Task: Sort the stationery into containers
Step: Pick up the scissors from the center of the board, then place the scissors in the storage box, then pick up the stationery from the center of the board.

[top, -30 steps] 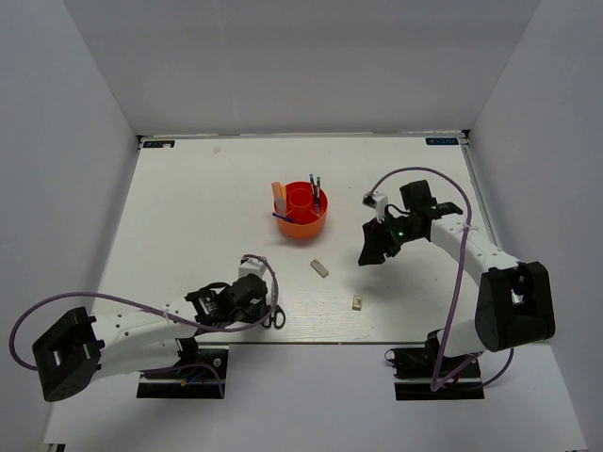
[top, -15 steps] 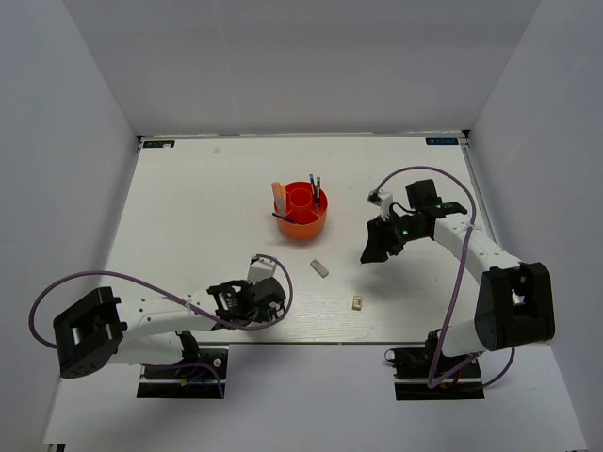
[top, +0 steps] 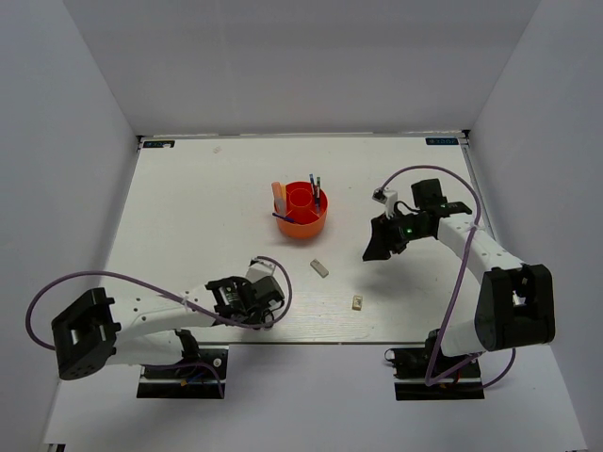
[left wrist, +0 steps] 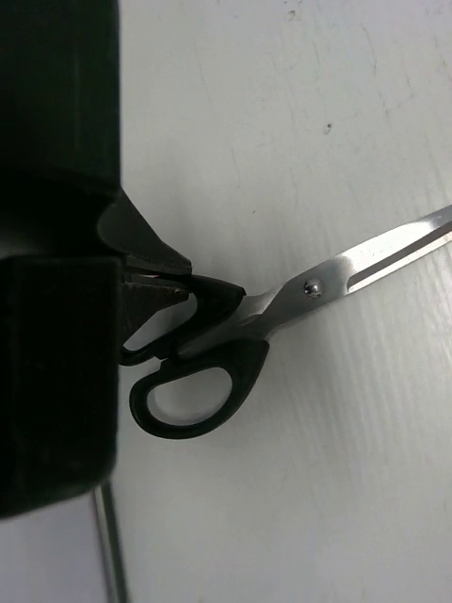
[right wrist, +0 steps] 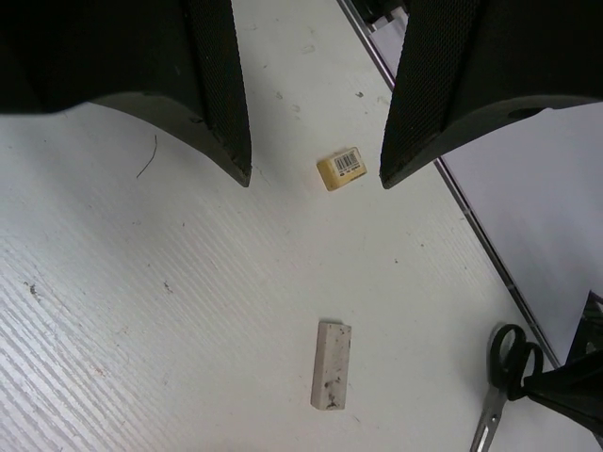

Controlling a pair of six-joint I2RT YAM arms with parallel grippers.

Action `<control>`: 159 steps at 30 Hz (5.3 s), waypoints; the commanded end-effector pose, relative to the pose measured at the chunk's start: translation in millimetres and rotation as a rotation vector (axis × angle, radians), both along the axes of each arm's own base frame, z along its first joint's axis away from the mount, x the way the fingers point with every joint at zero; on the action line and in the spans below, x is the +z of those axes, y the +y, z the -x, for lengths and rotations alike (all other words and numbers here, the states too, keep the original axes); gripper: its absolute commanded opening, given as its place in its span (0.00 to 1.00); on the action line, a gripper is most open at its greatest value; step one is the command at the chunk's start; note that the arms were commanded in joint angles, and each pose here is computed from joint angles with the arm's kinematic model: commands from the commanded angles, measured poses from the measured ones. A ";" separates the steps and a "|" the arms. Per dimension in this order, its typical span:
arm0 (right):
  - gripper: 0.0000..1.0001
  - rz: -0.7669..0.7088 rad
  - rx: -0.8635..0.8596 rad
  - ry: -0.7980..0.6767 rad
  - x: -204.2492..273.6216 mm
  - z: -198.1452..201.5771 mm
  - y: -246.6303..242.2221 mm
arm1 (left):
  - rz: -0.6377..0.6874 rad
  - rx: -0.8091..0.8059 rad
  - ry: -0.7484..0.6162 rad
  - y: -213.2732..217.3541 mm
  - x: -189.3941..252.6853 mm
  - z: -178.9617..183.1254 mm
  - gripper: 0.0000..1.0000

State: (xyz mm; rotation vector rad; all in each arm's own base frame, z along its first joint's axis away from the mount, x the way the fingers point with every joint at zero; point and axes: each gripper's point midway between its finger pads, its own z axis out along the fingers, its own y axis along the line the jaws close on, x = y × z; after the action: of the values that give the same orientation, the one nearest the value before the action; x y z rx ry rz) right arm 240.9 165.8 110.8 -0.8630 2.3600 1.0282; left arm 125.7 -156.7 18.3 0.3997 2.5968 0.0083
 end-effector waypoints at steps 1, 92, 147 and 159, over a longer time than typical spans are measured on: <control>0.60 -0.037 -0.003 -0.022 13.3 1.6 1.3 | 0.113 -0.049 0.042 -23.2 35.9 5.6 0.01; 0.90 -0.104 0.007 -0.070 21.6 13.8 -18.7 | 1.190 0.313 0.284 -161.8 260.6 -195.5 0.05; 0.13 0.029 -0.019 -0.055 -7.6 22.5 -30.2 | 0.367 0.606 -0.002 -175.8 18.3 -131.4 0.64; 0.14 0.009 -0.026 -0.053 -4.4 23.5 -30.6 | 0.322 0.632 -0.045 -186.2 15.0 -138.6 0.61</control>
State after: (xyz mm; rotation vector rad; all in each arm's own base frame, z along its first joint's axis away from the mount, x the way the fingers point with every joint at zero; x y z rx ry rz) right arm 219.2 133.2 98.7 -0.8354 2.3721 0.9520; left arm 261.5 -344.8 24.8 -0.5094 2.5510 -0.2051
